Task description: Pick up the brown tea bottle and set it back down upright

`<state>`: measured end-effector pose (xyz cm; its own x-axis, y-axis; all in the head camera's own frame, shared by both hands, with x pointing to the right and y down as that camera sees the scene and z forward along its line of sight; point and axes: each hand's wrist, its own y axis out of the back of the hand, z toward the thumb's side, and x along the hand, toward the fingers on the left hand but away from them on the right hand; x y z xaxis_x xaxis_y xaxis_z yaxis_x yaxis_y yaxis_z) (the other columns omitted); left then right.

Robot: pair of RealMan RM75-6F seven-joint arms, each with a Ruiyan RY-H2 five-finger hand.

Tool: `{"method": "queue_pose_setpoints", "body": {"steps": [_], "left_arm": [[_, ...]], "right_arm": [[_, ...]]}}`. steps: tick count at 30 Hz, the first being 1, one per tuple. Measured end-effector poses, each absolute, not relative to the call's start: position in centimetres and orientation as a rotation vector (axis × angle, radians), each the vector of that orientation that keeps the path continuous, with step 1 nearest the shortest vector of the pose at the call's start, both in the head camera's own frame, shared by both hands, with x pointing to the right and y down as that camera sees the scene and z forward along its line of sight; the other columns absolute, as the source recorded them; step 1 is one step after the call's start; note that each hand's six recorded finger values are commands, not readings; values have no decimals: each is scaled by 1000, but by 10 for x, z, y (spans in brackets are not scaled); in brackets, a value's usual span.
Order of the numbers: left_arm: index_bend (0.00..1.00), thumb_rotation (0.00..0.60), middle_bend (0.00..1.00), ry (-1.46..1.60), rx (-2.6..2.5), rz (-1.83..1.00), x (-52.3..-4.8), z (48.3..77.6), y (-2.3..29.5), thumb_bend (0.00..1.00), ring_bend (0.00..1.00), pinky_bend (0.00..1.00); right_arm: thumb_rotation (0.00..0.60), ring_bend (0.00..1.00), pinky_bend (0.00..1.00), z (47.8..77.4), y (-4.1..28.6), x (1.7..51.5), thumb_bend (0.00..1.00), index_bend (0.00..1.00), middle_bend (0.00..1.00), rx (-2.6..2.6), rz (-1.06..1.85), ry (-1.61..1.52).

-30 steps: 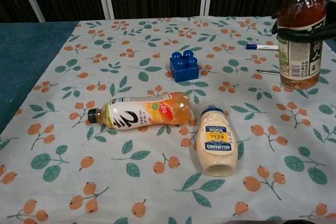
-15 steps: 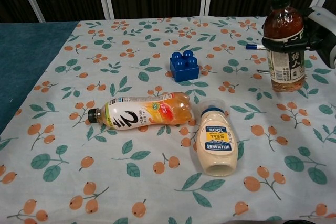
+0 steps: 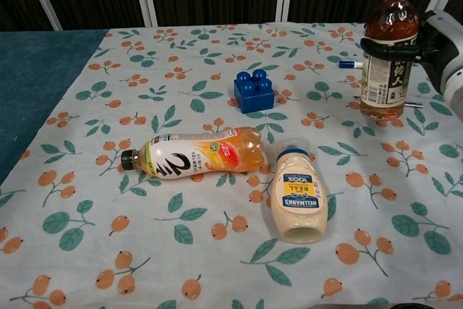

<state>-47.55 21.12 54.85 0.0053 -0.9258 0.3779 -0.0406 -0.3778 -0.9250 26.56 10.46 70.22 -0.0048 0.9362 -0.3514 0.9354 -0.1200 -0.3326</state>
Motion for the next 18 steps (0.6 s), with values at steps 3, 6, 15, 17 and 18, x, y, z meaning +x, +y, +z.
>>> {"method": "queue_pose_setpoints", "body": {"steps": [3,6,15,17,18], "left_arm": [[122,600,28,1031,-1520,-1473,-476,549,211,392,12,30],[122,600,27,1030,-1520,-1474,-476,549,211,392,12,30],[122,600,27,1028,-1517,-1474,-476,549,211,392,12,30],[122,600,28,1027,-1516,-1475,-476,549,211,392,11,30],[122,600,27,1026,-1516,-1476,-476,549,211,392,11,29]], "right_arm": [[600,536,612,706,106,268,438,535,454,-2213,754,-2128],[600,536,612,711,110,270,438,535,455,-2215,746,-2143],[600,535,607,727,124,269,437,535,454,-2246,771,-2110],[600,527,599,730,125,268,434,535,451,-2254,775,-2100],[600,517,587,730,126,267,426,534,443,-2259,778,-2091]]}}
